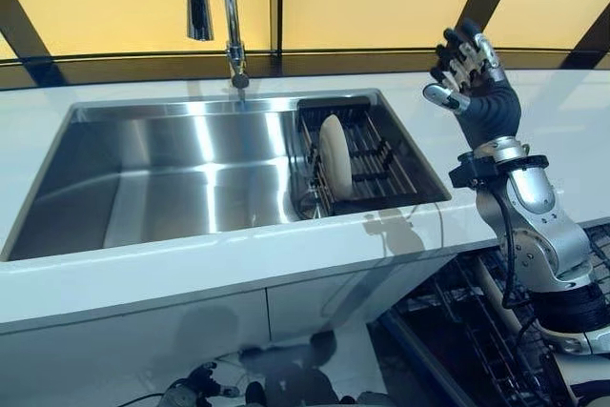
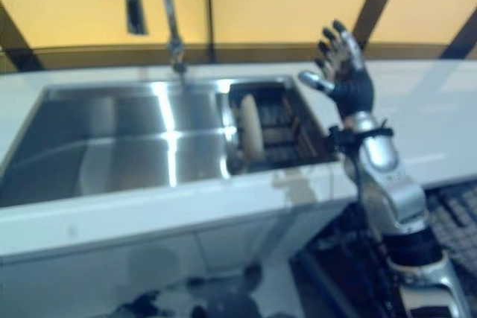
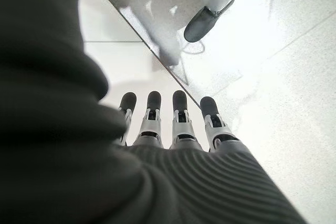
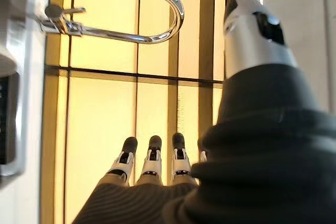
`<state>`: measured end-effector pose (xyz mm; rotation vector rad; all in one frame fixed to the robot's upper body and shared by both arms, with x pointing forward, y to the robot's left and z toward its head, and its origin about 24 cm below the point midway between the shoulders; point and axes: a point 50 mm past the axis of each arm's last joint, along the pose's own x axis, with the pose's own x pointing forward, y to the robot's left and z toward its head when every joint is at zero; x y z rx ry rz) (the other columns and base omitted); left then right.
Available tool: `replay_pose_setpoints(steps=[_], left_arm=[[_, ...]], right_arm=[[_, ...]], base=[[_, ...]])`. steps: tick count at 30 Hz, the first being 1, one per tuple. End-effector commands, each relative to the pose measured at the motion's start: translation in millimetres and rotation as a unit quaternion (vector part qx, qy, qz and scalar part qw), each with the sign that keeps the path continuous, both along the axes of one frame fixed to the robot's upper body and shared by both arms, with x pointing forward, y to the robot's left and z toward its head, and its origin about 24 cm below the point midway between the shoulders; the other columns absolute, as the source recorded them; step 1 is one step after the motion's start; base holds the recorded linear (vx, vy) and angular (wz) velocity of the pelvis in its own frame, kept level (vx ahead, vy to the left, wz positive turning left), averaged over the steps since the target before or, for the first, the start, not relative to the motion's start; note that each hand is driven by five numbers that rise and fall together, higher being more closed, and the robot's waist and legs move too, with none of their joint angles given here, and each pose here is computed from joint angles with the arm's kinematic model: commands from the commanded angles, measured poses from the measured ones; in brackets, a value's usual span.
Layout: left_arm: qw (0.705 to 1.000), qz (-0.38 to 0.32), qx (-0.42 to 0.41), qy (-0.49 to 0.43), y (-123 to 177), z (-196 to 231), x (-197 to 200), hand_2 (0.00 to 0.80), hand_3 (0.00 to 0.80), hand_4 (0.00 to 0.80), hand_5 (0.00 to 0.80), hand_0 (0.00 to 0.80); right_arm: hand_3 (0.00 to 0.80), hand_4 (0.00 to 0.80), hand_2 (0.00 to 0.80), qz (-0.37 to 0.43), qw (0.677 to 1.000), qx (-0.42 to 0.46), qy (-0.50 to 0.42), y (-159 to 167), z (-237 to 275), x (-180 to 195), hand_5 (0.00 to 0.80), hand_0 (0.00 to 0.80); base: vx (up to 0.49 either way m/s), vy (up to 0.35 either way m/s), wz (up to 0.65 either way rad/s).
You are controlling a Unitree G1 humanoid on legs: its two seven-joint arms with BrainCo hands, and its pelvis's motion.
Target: Take plates into dishwasher
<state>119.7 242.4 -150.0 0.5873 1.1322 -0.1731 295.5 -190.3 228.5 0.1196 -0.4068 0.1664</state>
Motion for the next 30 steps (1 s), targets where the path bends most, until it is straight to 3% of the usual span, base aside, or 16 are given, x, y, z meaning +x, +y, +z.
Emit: replay_pose_setpoints(steps=[1,16,30], left_arm=[[0.999,-0.017,0.001,-0.028,-1,8,25,0.0,0.0,0.0,0.0,0.0],[1.0,0.004,0.012,-0.01,6,6,19,0.0,0.0,0.0,0.0,0.0],[1.0,-0.008,0.001,-0.014,-3,7,28,0.0,0.0,0.0,0.0,0.0]], right_arm=[[0.0,0.0,0.0,0.035,0.998,0.032,-0.035,13,28,3,0.0,0.0],[0.0,0.0,0.0,0.066,0.994,0.047,0.079,44,-1,17,0.0,0.0],[0.0,0.0,0.0,0.011,0.99,0.052,0.128,40,-9,39,0.0,0.0]], base=[[-0.177,-0.013,0.13],[-0.09,0.014,0.17],[-0.008,0.007,0.1]])
